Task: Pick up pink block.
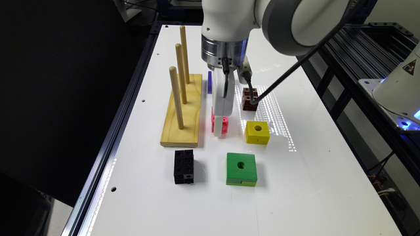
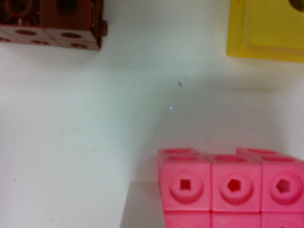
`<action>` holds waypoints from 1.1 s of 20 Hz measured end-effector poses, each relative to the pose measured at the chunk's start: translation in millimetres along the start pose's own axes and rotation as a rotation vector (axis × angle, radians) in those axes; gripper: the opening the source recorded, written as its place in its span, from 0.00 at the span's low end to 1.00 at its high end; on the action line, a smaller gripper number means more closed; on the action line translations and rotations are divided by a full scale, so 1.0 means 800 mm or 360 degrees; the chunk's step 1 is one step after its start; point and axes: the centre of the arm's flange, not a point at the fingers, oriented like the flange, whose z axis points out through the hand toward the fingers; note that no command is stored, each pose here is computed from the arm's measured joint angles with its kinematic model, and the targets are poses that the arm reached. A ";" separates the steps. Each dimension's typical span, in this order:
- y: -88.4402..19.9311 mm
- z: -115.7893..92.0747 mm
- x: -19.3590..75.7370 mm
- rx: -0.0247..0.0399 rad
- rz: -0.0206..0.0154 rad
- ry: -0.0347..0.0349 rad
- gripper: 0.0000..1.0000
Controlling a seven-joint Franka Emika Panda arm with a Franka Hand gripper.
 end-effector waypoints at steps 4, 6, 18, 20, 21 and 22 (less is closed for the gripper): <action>-0.002 -0.030 0.000 -0.0013 -0.00057 0.0001 0.00; -0.002 -0.036 -0.001 -0.0016 -0.00067 0.0000 0.00; -0.003 -0.085 -0.004 -0.0033 -0.00162 0.0006 0.00; -0.003 -0.086 -0.004 -0.0031 -0.00164 0.0007 0.00; -0.004 -0.090 -0.004 -0.0027 -0.00170 0.0012 0.00; -0.004 -0.096 -0.004 -0.0026 -0.00178 0.0016 0.00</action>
